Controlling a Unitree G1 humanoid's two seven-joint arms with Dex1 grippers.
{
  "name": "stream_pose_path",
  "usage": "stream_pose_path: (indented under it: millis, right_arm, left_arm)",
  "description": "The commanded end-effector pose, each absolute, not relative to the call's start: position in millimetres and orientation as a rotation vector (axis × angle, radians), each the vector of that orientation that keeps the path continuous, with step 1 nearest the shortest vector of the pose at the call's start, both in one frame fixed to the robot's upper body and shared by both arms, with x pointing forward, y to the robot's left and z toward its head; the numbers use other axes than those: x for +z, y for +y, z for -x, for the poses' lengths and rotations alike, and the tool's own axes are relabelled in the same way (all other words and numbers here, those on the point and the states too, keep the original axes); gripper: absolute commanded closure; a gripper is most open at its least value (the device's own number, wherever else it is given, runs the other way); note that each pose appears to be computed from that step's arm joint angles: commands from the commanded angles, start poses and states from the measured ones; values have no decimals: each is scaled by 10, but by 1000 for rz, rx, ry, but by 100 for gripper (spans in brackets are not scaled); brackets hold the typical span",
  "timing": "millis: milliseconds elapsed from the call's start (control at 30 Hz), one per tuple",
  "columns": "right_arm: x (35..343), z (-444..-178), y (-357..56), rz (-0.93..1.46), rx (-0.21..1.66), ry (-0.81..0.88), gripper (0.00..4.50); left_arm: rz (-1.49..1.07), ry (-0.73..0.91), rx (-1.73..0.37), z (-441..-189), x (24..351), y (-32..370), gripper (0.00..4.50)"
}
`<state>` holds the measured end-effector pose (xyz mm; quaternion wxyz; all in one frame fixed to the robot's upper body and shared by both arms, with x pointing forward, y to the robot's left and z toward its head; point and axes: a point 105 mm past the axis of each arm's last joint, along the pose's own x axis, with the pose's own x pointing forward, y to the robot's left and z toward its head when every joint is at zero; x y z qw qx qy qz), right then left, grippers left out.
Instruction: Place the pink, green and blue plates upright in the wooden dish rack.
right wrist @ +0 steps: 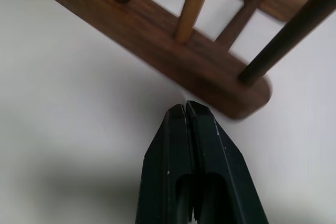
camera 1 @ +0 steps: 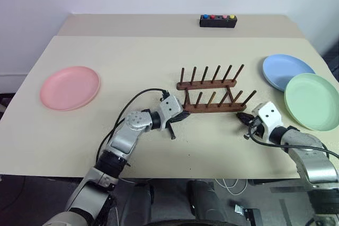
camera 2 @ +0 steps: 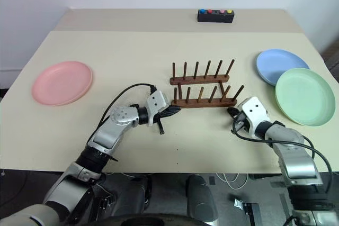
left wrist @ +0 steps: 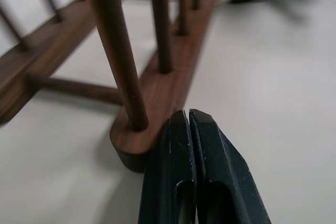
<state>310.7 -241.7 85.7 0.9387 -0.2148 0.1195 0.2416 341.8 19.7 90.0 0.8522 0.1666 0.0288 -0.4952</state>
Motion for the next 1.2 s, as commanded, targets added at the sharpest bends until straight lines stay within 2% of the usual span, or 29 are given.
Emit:
stream_pose_path:
  millis: [33, 233, 533, 633, 733, 833, 933, 1033, 1067, 1200]
  right_arm:
    - [853, -3198, -2400, 453, 477, 225, 450]
    - [865, -3282, -2363, 470, 484, 206, 450]
    - [913, -3213, -2370, 503, 507, 195, 450]
    - [1082, -3026, -2177, 477, 633, 127, 450]
    - [1212, -2777, -1915, 385, 798, 102, 450]
    - [1321, -2565, -1643, 297, 966, 82, 450]
    - [1357, -2597, -1570, 291, 995, 77, 450]
    - [1388, -2691, -1534, 318, 992, 54, 450]
    - [1394, -2722, -1506, 323, 1005, 48, 450]
    - [1388, -2809, -1449, 335, 1043, 44, 450]
  left_arm:
    - [-343, 7, -948, -3571, 1037, 259, 446]
    - [-344, -2, -965, -3552, 1048, 250, 446]
    - [-329, -6, -983, -3480, 1076, 312, 446]
    - [-277, -24, -1006, -3375, 1193, 465, 446]
    - [-168, -13, -963, -3313, 1324, 806, 446]
    - [-46, -21, -835, -3319, 1483, 1316, 356]
    - [-8, -63, -608, -3391, 1657, 1879, 202]
    - [-18, -93, -439, -3418, 1763, 2250, 47]
    - [-34, -105, -310, -3453, 1814, 2484, 4]
    - [-29, -81, 137, -3473, 1855, 3243, 4]
